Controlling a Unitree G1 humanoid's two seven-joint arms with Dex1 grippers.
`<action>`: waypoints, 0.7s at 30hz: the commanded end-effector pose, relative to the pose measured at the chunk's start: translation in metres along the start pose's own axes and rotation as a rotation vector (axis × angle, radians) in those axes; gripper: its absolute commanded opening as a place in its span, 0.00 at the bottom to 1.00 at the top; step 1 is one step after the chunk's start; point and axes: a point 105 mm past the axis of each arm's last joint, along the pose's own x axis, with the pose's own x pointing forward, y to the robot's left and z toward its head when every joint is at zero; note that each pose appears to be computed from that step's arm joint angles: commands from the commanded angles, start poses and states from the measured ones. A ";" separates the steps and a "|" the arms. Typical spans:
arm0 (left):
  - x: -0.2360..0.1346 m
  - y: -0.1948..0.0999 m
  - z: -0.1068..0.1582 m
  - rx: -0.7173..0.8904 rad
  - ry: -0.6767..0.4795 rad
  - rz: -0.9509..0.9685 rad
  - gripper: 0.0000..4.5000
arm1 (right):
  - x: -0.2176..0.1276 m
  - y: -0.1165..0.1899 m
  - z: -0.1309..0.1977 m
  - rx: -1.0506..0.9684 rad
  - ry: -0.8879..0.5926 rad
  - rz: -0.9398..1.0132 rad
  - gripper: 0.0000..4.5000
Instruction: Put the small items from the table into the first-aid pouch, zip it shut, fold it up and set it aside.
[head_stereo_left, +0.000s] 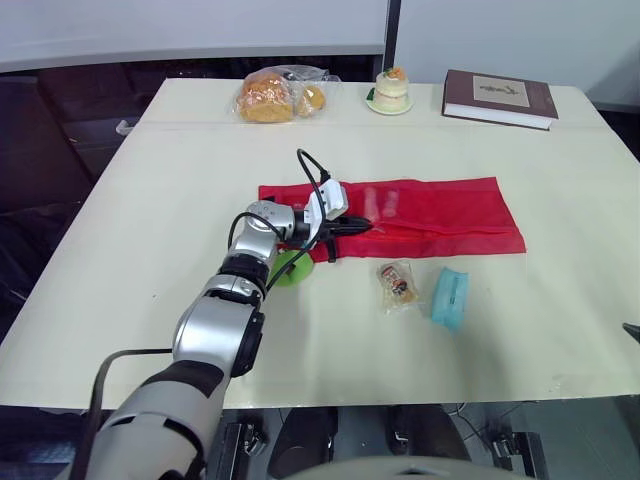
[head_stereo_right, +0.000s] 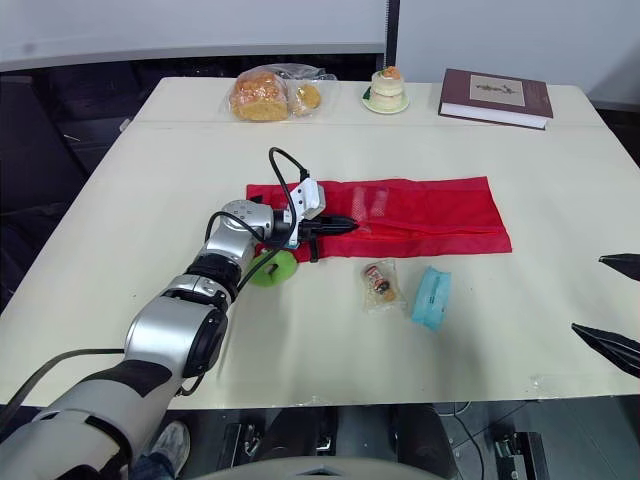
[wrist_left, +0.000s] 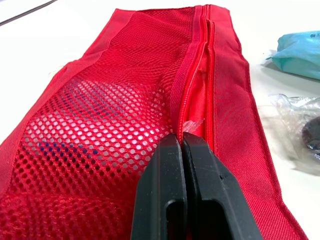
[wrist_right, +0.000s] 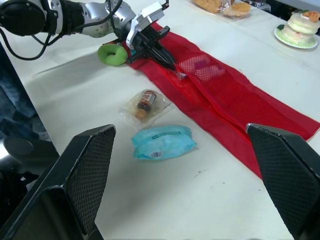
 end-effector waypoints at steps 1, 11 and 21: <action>-0.002 0.005 0.009 0.029 -0.018 0.014 0.00 | 0.010 0.004 0.001 -0.034 -0.006 0.020 0.99; 0.004 0.002 0.010 0.037 -0.026 -0.002 0.00 | 0.109 0.018 -0.042 -0.074 0.026 0.056 0.99; 0.016 -0.009 0.014 0.055 -0.050 -0.037 0.00 | 0.202 0.041 -0.071 0.009 0.105 0.025 0.99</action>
